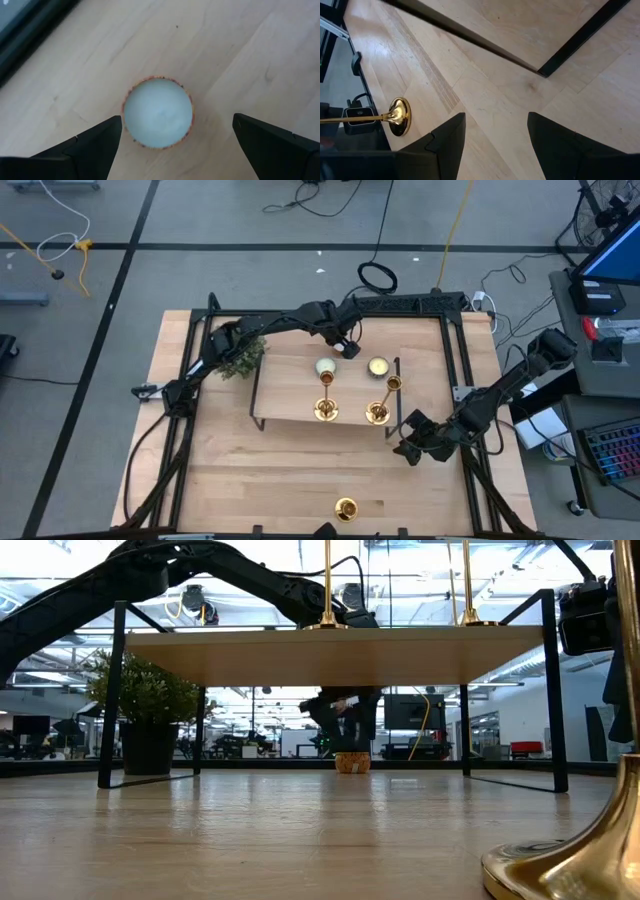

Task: Pick & Place candle stick holders
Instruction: Put the scented candle on the shelf

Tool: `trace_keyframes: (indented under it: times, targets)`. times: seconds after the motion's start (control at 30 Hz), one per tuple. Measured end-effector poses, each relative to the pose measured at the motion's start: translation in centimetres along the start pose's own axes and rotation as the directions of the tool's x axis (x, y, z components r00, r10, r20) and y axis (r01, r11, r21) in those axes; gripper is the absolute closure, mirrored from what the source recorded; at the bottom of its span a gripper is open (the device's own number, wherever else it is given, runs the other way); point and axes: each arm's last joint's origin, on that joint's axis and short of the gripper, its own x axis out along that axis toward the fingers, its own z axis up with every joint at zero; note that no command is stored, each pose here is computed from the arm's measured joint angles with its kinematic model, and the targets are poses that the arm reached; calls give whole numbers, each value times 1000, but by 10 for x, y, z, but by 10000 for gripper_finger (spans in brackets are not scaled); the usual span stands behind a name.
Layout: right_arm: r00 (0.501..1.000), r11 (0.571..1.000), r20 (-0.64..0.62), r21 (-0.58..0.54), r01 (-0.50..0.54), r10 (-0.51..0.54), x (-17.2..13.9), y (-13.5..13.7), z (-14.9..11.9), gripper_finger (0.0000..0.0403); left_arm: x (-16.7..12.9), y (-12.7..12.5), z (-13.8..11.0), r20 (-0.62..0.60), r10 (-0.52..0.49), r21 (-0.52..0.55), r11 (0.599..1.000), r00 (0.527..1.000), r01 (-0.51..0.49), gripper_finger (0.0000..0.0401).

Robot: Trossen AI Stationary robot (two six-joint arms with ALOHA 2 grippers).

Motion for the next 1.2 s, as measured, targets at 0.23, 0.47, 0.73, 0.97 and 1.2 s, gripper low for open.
trace_keyframes:
  times: [0.23,0.47,0.73,0.97,1.2]
  targets:
    - [1000,1000,0,4,-7,7,0,1,0,193,8,-4,-4,-12,25,18,1000,1000,-24,4]
    - [1000,1000,0,3,-7,7,0,1,0,193,8,-3,-3,-5,33,36,999,999,-33,3]
    - [1000,1000,0,4,-8,8,0,1,0,193,8,-1,0,29,69,47,996,997,-70,4]
    - [1000,1000,1,10,-7,7,0,1,0,193,8,5,2,29,72,34,997,997,-73,4]
    - [1000,1000,2,14,-7,7,0,1,0,194,8,7,2,17,32,-25,999,999,-32,4]
